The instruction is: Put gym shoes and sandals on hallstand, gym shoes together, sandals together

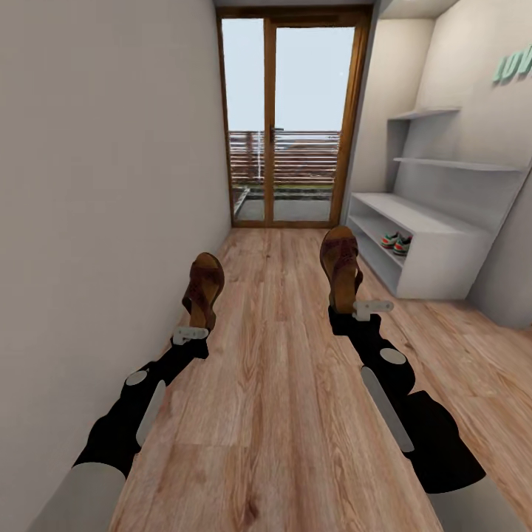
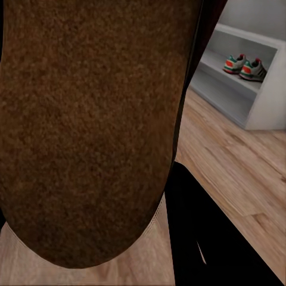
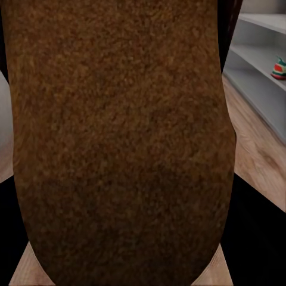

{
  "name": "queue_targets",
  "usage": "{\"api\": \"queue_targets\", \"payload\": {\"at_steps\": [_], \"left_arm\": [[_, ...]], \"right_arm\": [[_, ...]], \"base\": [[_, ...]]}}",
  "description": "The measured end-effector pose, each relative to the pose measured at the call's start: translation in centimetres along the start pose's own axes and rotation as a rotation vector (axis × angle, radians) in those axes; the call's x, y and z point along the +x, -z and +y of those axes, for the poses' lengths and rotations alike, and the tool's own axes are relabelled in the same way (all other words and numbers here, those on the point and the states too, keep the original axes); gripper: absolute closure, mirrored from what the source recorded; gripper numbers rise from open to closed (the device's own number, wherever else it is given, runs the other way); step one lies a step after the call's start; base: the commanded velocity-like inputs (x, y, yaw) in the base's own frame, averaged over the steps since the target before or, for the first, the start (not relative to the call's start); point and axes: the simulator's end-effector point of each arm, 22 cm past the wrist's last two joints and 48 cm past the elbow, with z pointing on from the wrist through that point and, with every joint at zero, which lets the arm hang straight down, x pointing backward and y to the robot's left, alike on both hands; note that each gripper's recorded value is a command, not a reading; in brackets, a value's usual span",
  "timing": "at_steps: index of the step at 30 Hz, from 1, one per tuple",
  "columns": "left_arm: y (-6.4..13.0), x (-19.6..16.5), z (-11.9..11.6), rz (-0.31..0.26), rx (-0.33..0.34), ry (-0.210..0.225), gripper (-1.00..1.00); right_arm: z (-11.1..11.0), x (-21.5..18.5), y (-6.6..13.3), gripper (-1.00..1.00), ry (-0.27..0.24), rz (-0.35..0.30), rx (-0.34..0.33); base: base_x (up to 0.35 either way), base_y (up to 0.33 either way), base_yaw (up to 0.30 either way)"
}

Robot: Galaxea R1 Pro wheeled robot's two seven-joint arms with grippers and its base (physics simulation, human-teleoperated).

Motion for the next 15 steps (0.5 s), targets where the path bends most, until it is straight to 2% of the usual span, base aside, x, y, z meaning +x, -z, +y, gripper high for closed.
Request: {"api": "queue_targets", "payload": {"at_steps": [15], "left_arm": [[0.00,0.00,0.00,0.000,0.000,0.000,1.00]], "right_arm": [[0.00,0.00,0.00,1.00,0.000,0.000,0.000]], "base": [[0.348,0.000,0.000]]}}
